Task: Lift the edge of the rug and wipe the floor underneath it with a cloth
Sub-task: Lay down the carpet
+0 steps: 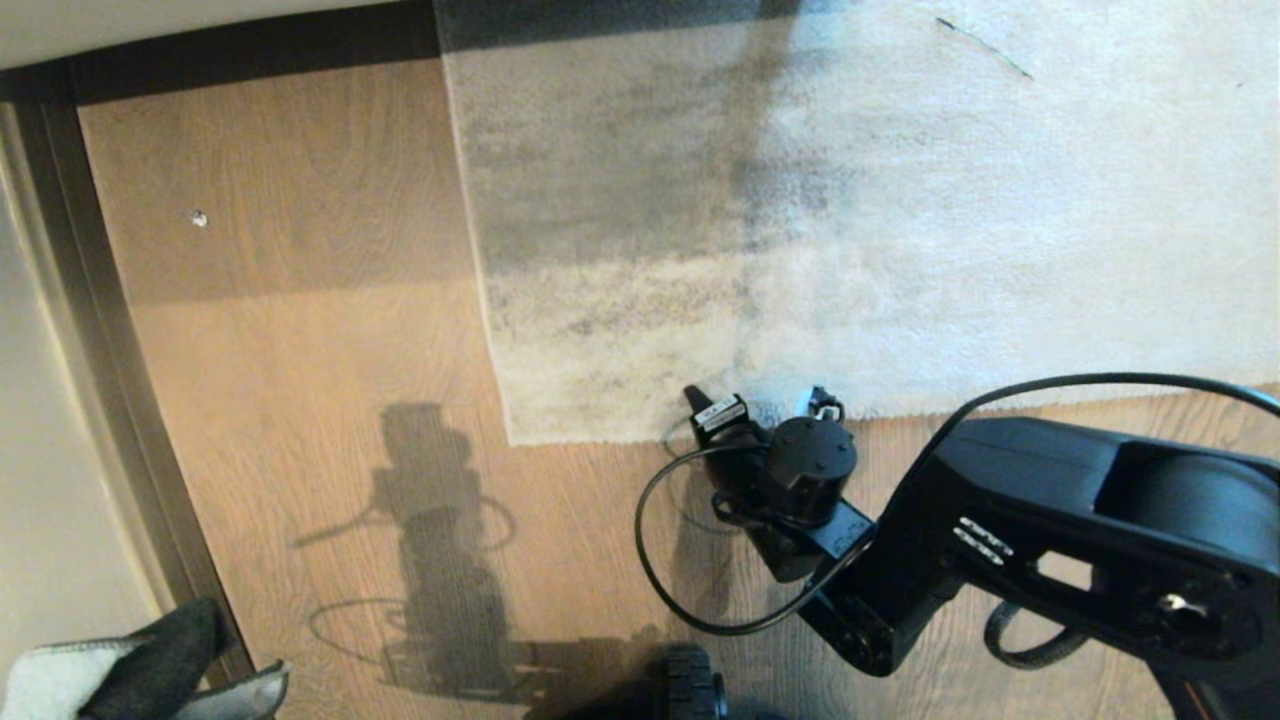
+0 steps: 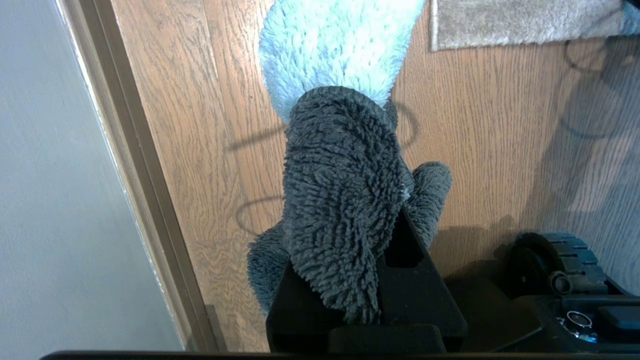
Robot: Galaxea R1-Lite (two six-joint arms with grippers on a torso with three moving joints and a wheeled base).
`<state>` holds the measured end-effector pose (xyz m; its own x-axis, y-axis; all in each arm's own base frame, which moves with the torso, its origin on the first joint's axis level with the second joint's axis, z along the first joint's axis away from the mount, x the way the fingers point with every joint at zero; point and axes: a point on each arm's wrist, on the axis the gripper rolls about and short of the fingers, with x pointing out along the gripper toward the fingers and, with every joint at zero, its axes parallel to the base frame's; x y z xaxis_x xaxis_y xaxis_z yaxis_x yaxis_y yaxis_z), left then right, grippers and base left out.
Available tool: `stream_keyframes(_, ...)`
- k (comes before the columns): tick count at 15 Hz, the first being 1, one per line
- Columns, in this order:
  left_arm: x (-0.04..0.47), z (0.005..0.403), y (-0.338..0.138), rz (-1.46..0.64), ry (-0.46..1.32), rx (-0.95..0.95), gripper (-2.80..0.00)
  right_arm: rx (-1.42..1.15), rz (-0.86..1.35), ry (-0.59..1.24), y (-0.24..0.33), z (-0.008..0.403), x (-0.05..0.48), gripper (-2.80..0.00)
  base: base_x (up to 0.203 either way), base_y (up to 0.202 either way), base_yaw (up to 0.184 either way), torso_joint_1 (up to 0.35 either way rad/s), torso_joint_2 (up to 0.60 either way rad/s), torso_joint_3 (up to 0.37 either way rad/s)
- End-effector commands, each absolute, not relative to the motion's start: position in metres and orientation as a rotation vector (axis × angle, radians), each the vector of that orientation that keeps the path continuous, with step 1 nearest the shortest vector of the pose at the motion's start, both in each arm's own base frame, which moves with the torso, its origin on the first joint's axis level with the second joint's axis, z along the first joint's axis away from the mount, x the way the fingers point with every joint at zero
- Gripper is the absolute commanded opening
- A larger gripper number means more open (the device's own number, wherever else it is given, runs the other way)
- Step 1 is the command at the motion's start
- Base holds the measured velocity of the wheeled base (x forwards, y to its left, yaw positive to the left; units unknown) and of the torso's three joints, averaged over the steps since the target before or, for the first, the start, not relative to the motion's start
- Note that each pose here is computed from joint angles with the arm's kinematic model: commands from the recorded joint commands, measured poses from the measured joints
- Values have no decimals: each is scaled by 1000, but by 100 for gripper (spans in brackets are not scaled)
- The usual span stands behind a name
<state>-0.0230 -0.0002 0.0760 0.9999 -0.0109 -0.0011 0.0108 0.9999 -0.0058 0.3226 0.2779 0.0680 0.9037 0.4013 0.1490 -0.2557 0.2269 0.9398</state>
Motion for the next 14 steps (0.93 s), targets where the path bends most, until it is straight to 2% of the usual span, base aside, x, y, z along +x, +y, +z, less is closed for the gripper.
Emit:
stream_keyframes(1,-23,76,0,-11,1,-6,-280,1298,479,120,281,68,320,-280,0,0,0,0,0,0)
stream_keyframes(10,-23,76,0,-11,0,-6,-280,1278,444,150,281,49,323,-280,0,0,0,0,0,0)
stream_keyframes(14,-23,76,0,-14,0,-6,-280,1282,440,108,261,77,318,-280,0,0,0,0,0,0)
